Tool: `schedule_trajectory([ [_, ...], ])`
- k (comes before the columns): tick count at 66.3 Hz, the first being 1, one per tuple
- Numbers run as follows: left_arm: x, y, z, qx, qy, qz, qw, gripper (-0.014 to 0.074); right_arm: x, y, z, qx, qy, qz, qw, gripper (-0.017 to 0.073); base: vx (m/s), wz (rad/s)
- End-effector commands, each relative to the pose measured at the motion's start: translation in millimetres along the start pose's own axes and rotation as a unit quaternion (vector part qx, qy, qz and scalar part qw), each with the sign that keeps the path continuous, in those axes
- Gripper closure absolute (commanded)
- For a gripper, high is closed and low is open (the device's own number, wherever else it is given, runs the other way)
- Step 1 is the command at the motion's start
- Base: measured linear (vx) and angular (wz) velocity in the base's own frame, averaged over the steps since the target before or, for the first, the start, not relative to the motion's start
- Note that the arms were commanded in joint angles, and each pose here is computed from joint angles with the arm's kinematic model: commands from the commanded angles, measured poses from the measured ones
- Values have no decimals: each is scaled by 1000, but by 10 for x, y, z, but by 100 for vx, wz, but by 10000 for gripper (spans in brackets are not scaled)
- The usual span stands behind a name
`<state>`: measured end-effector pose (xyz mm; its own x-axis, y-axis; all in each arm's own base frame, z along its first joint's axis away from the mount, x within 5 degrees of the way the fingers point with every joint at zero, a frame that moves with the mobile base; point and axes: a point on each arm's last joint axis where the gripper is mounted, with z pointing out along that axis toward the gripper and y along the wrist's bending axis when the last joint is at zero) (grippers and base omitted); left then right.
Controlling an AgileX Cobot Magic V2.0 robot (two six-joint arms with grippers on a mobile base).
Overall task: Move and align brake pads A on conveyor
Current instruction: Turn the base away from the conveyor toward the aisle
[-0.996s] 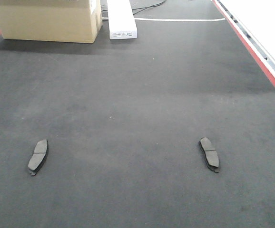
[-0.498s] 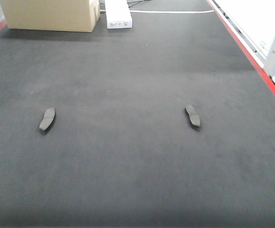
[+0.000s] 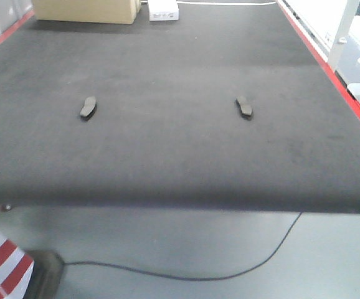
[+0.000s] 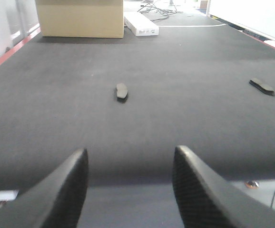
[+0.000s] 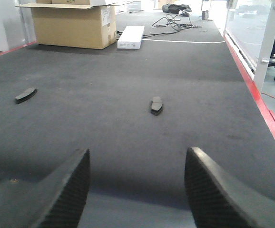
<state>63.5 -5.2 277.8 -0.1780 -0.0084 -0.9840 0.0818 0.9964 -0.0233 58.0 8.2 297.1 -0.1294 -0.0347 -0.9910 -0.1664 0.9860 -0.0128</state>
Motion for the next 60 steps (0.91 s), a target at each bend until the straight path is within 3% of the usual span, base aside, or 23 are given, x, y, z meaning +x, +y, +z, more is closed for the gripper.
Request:
schedule_trajectory([
  [1, -145, -9, -14, 5, -47, 2, 999, 200, -142, 2, -12, -1, -44, -5, 999, 127, -41, 10],
  [35, -142, -9, -14, 5, -45, 2, 999, 200, -142, 2, -12, -1, -44, -5, 999, 127, -35, -2],
  [60, -142, -9, -14, 5, -45, 2, 999, 200, -142, 2, -12, -1, -44, -5, 999, 127, -20, -59],
])
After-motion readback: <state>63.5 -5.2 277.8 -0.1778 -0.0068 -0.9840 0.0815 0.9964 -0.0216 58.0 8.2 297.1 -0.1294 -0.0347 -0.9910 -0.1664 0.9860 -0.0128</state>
